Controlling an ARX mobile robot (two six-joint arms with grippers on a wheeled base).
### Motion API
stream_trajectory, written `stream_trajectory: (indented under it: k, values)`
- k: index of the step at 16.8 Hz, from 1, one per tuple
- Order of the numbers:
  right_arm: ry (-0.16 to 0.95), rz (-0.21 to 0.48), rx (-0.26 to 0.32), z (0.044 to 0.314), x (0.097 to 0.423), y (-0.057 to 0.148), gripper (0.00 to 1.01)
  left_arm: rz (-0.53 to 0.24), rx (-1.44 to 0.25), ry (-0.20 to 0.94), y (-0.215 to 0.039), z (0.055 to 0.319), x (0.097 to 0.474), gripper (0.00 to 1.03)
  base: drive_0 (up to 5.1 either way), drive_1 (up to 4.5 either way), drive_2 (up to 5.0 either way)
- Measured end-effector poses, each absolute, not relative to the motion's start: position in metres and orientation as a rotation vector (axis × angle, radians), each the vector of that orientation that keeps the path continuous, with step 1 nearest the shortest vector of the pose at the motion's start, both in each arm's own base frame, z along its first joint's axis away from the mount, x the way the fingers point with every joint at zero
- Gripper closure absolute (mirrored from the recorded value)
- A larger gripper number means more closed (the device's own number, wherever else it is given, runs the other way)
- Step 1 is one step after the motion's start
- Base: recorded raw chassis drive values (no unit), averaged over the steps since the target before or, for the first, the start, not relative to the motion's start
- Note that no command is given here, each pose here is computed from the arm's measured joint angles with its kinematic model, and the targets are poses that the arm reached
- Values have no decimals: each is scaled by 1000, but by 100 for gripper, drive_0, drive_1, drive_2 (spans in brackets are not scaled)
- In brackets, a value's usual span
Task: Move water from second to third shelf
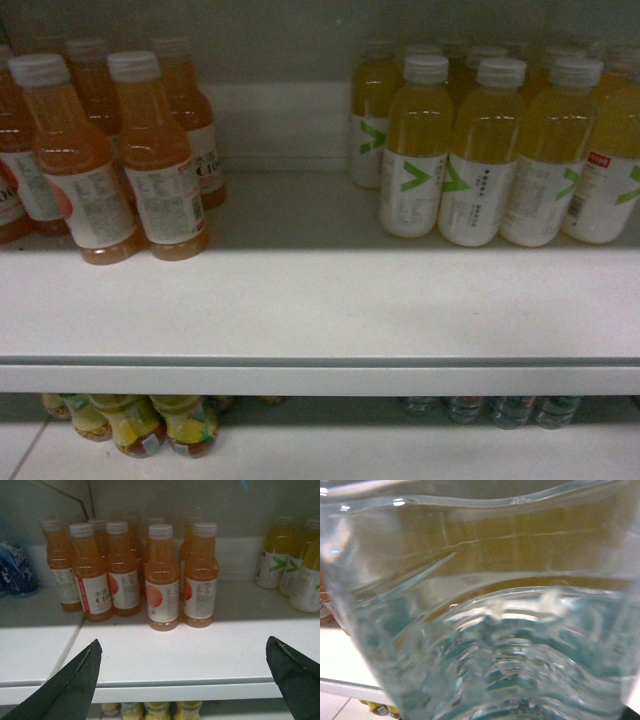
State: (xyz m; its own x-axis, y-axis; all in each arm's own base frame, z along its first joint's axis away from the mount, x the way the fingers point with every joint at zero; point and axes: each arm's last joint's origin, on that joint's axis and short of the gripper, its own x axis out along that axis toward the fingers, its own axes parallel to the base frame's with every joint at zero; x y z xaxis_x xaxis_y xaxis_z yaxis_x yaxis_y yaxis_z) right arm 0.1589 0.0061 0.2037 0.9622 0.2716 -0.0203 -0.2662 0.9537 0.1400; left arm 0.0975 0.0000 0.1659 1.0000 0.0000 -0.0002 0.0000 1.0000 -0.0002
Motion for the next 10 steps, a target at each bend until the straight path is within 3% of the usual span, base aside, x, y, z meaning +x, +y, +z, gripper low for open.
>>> stream_trajectory:
  k: [10]
  values:
    - [39, 272, 137, 204, 159, 6, 59, 0, 0, 2, 0, 166, 97, 5, -480, 161, 334]
